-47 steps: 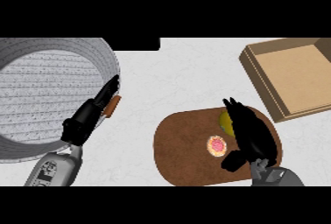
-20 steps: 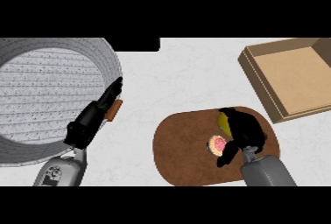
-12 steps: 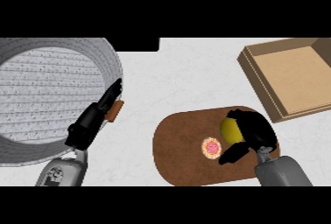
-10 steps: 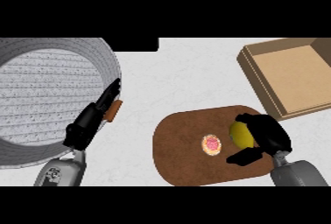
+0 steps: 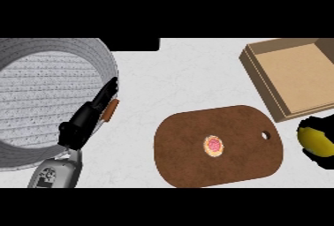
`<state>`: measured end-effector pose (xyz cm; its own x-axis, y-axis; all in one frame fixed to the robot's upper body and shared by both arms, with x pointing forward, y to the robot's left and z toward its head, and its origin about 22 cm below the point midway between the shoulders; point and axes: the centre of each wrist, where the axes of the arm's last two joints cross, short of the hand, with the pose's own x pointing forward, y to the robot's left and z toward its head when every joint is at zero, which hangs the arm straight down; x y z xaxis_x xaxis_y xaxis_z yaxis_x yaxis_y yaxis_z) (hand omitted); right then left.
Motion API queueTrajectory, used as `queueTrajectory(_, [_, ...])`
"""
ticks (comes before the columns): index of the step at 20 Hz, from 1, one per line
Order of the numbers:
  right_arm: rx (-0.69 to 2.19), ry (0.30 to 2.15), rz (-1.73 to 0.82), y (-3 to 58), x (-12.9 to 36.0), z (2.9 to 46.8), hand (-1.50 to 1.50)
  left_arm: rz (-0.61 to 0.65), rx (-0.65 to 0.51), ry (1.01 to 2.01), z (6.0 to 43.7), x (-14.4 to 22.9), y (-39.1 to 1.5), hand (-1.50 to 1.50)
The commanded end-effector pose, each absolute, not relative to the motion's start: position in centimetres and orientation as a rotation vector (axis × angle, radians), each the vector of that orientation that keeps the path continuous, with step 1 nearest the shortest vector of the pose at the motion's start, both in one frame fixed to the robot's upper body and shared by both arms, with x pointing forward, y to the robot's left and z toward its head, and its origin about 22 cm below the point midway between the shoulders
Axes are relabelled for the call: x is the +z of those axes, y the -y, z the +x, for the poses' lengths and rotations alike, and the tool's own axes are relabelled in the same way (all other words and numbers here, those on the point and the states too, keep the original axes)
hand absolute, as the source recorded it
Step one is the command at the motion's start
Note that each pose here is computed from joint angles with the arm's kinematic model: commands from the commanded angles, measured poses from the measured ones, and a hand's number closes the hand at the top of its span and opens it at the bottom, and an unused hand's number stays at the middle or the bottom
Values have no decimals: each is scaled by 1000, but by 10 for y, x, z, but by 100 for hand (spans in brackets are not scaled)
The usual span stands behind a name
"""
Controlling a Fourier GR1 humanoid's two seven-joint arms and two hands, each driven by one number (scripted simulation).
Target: Pick the lemon from the cutting board and place it in the cardboard box
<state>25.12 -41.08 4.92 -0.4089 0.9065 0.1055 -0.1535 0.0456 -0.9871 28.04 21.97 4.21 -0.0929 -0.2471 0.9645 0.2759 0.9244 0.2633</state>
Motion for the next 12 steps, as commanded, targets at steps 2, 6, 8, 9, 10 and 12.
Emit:
queueTrajectory(2, [1460,1623,-900,462,81,248,150,-38,-447,1607,290,41,-215,0])
queueTrajectory(6, [1405,1720,-862,489,90,221,150,-20,-443,1595,280,33,-214,0])
queueTrajectory(8, [1402,1772,-827,499,139,215,150,-29,-430,1586,281,42,-203,0])
queueTrajectory(9, [1394,1778,-818,504,146,205,150,-18,-448,1593,275,56,-215,0])
queueTrajectory(10, [1385,1808,-792,503,159,204,150,-26,-422,1604,281,48,-225,0])
queueTrajectory(12, [1318,1883,-736,500,169,200,150,-10,-440,1596,274,44,-203,0])
